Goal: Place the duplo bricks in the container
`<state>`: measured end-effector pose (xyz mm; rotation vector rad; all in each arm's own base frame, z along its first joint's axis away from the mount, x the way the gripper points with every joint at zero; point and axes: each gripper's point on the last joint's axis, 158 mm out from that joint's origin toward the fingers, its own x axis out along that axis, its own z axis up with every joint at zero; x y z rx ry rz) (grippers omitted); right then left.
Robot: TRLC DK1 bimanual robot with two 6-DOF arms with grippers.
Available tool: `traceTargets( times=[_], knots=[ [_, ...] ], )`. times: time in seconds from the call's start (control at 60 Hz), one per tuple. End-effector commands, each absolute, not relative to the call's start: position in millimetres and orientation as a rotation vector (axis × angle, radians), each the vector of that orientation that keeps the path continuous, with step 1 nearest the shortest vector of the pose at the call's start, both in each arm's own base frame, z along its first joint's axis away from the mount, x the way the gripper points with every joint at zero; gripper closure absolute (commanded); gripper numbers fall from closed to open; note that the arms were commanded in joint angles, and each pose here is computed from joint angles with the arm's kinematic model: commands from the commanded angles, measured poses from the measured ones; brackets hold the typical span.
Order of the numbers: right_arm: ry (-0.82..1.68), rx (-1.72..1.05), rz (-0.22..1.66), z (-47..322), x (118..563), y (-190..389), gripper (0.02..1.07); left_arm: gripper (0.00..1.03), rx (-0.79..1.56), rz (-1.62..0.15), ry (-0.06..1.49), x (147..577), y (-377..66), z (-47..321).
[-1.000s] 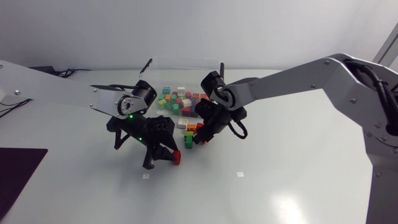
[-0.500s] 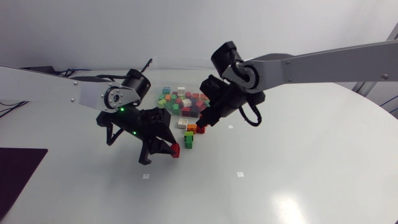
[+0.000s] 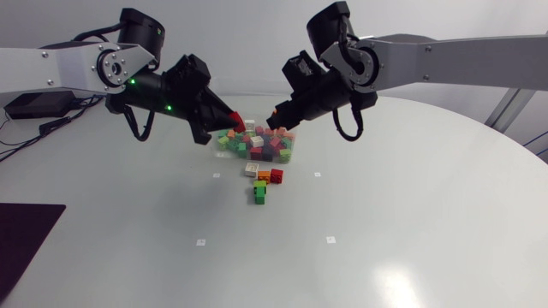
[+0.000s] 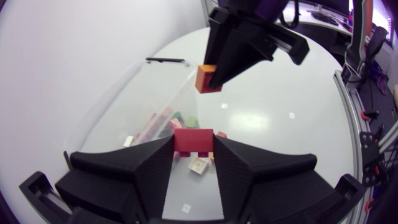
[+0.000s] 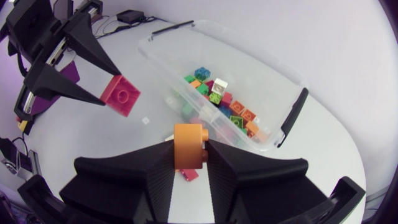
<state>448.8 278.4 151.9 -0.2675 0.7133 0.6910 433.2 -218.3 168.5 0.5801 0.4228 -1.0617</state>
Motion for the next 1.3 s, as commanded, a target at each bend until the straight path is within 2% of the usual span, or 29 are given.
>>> traceTargets(
  times=[0.0,0.3,0.767,0.883,0.917,0.95,1.067,1.1,1.167,1.283],
  knots=[
    [0.665,-0.219,0.674,172,462,281,0.85,0.71,0.483,-1.006,0.399,453,-216,186],
    [0.607,-0.163,0.643,182,495,286,0.85,0.71,0.322,-0.876,0.298,501,-205,219],
    [0.592,-0.153,0.568,164,540,280,0.85,0.70,0.282,-0.754,0.270,543,-212,209],
    [0.587,-0.161,0.543,162,548,278,0.84,0.62,0.292,-0.716,0.267,553,-212,208],
    [0.589,-0.161,0.537,161,550,277,0.80,0.59,0.294,-0.712,0.271,554,-212,206],
    [0.592,-0.162,0.531,159,552,275,0.70,0.54,0.297,-0.706,0.271,556,-212,205],
    [0.588,-0.162,0.528,162,553,274,0.29,0.24,0.306,-0.691,0.276,555,-210,203],
    [0.585,-0.162,0.527,165,552,273,0.21,0.18,0.308,-0.689,0.274,553,-210,203],
    [0.574,-0.163,0.526,172,549,271,0.17,0.12,0.311,-0.684,0.258,549,-207,208],
    [0.563,-0.168,0.529,180,542,267,0.17,0.11,0.315,-0.678,0.230,539,-203,218]
  ],
)
